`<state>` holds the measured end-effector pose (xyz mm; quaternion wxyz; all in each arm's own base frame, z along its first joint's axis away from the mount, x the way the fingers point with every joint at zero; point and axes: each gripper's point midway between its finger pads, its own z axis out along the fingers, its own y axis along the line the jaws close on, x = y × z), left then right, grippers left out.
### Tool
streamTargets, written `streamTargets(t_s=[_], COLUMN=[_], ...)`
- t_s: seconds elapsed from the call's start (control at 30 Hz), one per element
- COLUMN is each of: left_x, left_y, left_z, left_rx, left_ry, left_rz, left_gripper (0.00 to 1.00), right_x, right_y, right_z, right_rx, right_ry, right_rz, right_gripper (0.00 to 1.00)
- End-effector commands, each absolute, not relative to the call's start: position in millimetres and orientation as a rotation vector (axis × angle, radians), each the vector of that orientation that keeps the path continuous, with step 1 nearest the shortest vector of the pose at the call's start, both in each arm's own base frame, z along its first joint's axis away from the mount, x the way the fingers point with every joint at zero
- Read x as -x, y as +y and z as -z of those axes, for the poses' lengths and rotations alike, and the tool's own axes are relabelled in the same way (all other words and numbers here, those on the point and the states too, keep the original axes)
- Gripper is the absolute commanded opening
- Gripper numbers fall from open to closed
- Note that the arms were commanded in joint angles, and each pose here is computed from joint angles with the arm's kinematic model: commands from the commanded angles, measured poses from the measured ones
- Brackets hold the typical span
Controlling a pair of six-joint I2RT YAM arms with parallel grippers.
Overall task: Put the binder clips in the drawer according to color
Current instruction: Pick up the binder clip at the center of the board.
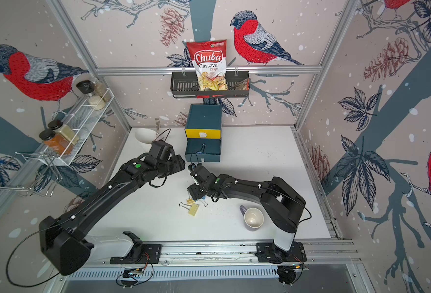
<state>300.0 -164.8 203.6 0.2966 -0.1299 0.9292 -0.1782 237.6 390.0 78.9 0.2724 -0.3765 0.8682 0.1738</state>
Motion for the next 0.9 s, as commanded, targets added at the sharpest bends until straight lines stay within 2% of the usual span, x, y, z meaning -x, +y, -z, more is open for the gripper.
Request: streamTargets(t_s=[0.0,0.13,0.53,0.87], left_x=[-287.0,-268.1,-238.8,-233.7], left_y=[-167.4,-159.6,-144.5,-144.9], left_z=[-202.4,-188.7,-163.5,-161.6], left_rx=[0.357,0.376,0.417,0.421], left_ry=[2.462,2.482,2.516,2.512], left_rz=[0.569,0.587,0.592,0.617], left_gripper=[0.72,0.72,0.73,0.72], right_x=[-224.0,-213.1,-217.4,-218.0], right_y=[392.8,398.8,402.4,400.4], right_z=[-67.5,-56.6,-35.8,-41.4], right_rx=[1.131,1.195,1.217,1.155], right_ry=[2.354,2.357,2.387,2.375], right_rz=[-0.511,-0.546,-0.532,-0.519], right_gripper=[0.81,0.80,0.73,0.55])
